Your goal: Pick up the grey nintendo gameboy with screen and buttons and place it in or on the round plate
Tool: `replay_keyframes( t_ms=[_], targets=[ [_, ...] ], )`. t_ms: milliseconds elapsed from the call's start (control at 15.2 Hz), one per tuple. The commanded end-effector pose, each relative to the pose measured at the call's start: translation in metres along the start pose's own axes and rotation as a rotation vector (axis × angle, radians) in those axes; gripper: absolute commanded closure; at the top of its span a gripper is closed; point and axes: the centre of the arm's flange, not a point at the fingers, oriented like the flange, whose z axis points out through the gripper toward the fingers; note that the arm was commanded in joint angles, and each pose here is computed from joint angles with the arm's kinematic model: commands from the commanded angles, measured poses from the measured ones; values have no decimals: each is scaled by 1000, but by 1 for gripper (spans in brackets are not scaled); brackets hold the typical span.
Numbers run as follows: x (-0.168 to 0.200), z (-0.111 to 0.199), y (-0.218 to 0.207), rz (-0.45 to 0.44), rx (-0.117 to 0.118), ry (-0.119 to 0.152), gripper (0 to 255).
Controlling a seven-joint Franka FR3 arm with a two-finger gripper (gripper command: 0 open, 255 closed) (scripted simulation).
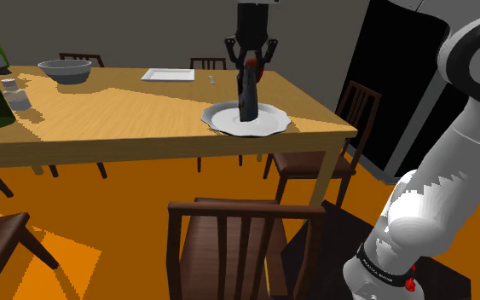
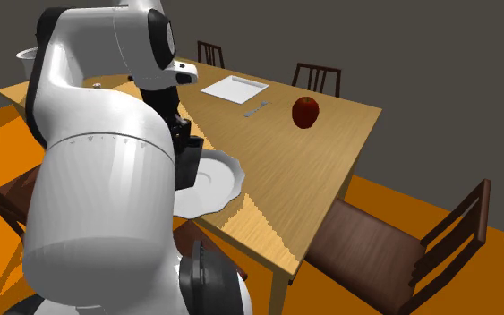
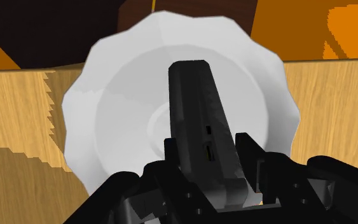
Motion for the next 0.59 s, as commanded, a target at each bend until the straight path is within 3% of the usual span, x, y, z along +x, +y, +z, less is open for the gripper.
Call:
replay_keyframes(
  t_ms=[0, 528],
  targets=[
    [0, 14, -1, 0, -4, -5, 255],
    [1, 21, -1, 0, -4, -5, 255]
  ],
)
